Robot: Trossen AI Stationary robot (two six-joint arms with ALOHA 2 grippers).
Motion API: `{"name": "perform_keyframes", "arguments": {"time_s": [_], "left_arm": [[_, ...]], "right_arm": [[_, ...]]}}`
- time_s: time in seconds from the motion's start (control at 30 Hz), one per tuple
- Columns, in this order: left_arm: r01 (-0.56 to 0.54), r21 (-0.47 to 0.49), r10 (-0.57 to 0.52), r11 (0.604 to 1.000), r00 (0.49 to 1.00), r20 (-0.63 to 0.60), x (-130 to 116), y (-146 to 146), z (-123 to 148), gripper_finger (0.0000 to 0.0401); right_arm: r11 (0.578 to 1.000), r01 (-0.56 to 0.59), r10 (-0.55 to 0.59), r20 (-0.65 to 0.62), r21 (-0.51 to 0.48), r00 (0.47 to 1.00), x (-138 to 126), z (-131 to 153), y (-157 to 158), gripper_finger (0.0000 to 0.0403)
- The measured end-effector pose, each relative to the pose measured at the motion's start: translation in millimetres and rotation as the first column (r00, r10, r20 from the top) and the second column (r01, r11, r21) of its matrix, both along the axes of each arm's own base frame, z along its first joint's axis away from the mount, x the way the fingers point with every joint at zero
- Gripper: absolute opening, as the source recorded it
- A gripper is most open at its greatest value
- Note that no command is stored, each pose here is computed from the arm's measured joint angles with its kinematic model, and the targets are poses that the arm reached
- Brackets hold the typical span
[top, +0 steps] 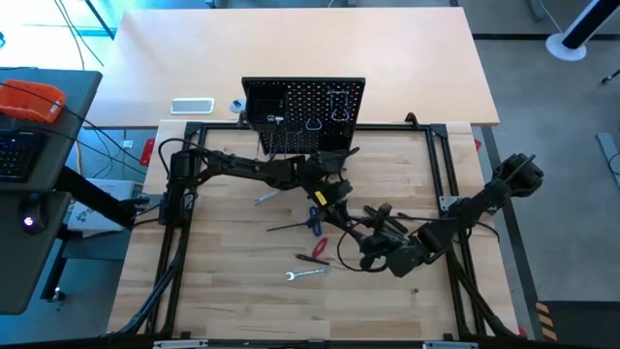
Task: Hang tools onto peg board
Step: Put the socket into the top black bin on the pegboard
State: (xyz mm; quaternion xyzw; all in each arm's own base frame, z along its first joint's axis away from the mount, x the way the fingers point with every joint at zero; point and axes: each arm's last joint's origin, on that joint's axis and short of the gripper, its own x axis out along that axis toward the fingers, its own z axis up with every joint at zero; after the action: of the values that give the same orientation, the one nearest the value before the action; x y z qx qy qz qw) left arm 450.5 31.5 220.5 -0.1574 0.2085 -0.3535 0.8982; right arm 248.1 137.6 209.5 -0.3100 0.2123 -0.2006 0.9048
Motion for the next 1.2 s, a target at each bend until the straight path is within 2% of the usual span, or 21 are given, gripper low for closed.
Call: {"name": "perform_keyframes", "arguments": {"time_s": [0.33, 0.7, 0.87, 1.2], "left_arm": [[0.006, -0.028, -0.006, 1.0, 1.0, -0.009, 0.3, -0.6, 1.3, 0.0049], [0.009, -0.049, -0.01, 0.999, 1.0, -0.01, 0.5, 0.1, 2.8, 0.0049], [0.008, -0.061, -0.009, 0.998, 1.0, -0.022, 0.4, 0.3, 3.0, 0.0052], [0.029, -0.097, -0.032, 0.995, 0.999, -0.034, -1.7, 4.8, 6.4, 0.0089]], "right_arm": [[1.0, 0.013, -0.013, 0.015, 0.0, 1.0, 3.6, 2.1, -3.9, 0.016], [0.999, 0.035, -0.034, 0.024, -0.01, 0.999, 3.3, 2.6, -4.3, 0.007], [0.999, 0.035, -0.035, 0.039, 0.001, 0.999, 3.9, 3.8, -3.9, 0.0067], [0.999, 0.038, -0.039, 0.062, 0.016, 0.997, 5.6, 7.8, -2.9, 0.0063]]}}
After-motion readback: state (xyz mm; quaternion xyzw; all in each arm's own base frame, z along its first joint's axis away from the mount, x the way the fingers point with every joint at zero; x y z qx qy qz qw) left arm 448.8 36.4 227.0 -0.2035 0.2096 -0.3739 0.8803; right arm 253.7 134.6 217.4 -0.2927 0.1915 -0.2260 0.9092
